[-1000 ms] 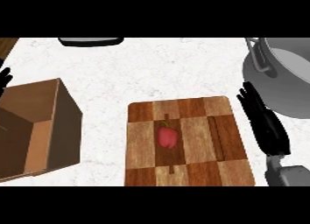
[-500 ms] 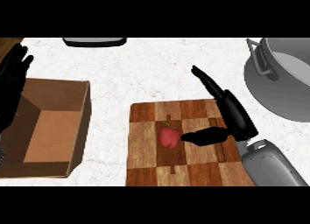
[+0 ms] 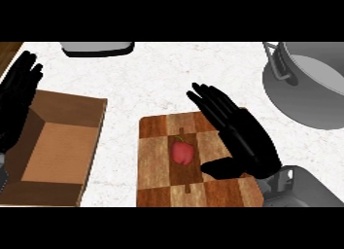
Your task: Pick the bell pepper from the cutting board and place it in the pot
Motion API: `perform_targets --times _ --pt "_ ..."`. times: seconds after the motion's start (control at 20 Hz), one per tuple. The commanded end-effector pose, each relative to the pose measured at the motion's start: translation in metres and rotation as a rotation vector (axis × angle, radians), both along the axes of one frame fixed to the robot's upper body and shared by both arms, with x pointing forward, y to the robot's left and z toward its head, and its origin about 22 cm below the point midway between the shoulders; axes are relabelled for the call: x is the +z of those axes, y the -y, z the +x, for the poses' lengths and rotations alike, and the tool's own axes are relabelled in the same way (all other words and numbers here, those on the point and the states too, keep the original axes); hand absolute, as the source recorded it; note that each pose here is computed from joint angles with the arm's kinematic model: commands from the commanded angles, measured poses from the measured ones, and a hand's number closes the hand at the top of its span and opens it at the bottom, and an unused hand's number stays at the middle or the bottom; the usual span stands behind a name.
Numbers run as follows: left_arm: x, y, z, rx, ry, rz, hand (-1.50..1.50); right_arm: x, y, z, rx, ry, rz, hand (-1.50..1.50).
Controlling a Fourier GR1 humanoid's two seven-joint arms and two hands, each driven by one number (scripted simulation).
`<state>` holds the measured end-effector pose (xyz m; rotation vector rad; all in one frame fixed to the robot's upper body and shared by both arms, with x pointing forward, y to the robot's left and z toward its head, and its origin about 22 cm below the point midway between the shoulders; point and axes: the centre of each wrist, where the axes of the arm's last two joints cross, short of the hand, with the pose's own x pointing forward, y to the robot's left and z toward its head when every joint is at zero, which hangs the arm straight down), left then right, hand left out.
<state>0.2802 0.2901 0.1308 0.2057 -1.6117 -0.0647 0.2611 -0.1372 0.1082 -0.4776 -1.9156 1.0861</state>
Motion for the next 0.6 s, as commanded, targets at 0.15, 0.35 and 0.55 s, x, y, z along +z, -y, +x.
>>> perform_targets --times 0.15,0.35,0.55 --pt "-0.040 0.033 -0.013 -0.044 -0.133 -0.140 0.00 0.041 -0.014 -0.020 -0.056 -0.054 -0.318 -1.50" --pt "-0.039 0.026 -0.013 -0.029 -0.143 -0.140 0.00 0.054 -0.030 -0.029 -0.127 -0.133 -0.442 -1.50" --pt "-0.048 0.036 -0.017 -0.039 -0.149 -0.133 0.00 0.059 -0.056 -0.034 -0.183 -0.238 -0.493 -1.50"
